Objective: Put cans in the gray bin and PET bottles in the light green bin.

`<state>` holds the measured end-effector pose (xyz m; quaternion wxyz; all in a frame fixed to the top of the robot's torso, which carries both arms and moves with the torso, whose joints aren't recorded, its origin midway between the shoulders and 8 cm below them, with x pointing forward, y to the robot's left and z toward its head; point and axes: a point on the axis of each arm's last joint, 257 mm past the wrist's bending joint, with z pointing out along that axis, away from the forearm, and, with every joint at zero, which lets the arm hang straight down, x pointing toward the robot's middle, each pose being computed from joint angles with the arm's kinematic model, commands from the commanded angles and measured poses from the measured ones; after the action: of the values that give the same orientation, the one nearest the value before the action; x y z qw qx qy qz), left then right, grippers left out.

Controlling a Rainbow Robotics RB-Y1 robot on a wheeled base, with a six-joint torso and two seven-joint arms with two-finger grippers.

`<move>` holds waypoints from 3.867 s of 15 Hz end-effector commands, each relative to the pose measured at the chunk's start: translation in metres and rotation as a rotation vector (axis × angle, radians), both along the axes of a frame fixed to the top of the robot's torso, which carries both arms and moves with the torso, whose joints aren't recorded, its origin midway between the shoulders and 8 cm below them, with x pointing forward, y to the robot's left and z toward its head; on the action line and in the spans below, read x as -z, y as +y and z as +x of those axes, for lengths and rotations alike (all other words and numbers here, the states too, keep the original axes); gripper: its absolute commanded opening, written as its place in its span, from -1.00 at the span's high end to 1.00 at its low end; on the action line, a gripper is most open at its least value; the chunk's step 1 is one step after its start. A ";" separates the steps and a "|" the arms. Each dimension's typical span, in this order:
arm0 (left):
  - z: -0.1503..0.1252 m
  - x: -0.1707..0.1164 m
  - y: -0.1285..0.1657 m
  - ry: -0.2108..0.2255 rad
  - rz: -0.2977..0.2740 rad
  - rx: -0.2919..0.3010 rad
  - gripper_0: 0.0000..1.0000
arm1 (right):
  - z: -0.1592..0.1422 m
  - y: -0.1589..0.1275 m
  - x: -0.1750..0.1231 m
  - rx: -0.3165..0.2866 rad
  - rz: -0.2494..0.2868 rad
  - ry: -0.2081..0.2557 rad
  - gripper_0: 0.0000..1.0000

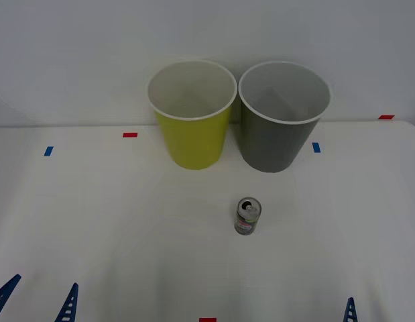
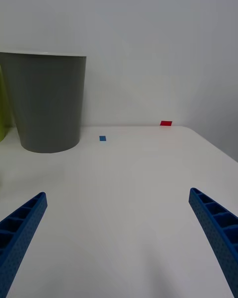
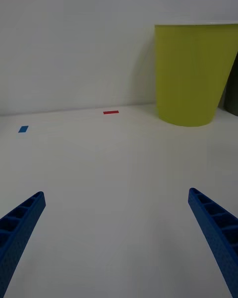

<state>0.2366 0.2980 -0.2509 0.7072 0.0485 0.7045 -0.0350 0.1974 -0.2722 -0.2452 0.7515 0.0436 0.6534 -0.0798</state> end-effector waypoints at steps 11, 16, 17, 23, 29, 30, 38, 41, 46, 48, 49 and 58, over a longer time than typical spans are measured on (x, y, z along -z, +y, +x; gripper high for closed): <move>0.000 0.000 0.000 0.000 0.000 0.000 -1.00 | 0.000 0.000 0.000 0.000 0.000 0.000 -1.00; 0.000 0.000 0.000 0.000 0.000 0.000 -1.00 | -0.003 0.008 0.008 -0.028 -0.004 0.011 -1.00; 0.000 0.000 0.000 0.000 0.000 0.000 -1.00 | -0.004 0.011 0.003 -0.047 -0.009 -0.007 -1.00; 0.000 0.000 0.000 0.000 0.000 0.000 -1.00 | 0.004 0.024 0.003 -0.218 -0.049 -0.004 -1.00; 0.000 0.000 0.000 0.000 0.000 0.000 -1.00 | 0.034 0.055 0.004 -0.421 -0.051 -0.005 -1.00; 0.000 0.000 0.000 0.000 0.000 0.000 -1.00 | 0.039 0.057 0.004 -0.440 -0.049 -0.004 -1.00; 0.000 0.000 0.000 0.000 0.000 0.000 -1.00 | 0.077 0.084 0.005 -0.509 -0.076 -0.004 -1.00; 0.000 0.000 0.000 0.000 0.000 0.000 -1.00 | 0.084 0.091 0.008 -0.509 -0.078 0.005 -1.00; 0.000 0.000 0.000 0.000 0.000 0.000 -1.00 | 0.109 0.103 0.015 -0.492 -0.100 -0.030 -1.00; 0.000 0.000 0.000 0.000 0.000 0.000 -1.00 | 0.123 0.108 0.018 -0.494 -0.110 -0.020 -1.00; 0.000 0.000 0.000 0.000 0.000 0.000 -1.00 | 0.129 0.108 0.019 -0.491 -0.114 -0.025 -1.00; 0.000 0.000 0.000 0.000 0.000 0.000 -1.00 | 0.175 0.147 0.022 -0.569 -0.129 -0.009 -1.00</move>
<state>0.2366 0.2980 -0.2509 0.7072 0.0485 0.7045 -0.0350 0.3677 -0.1296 -0.2670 0.7514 -0.1848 0.6269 0.0909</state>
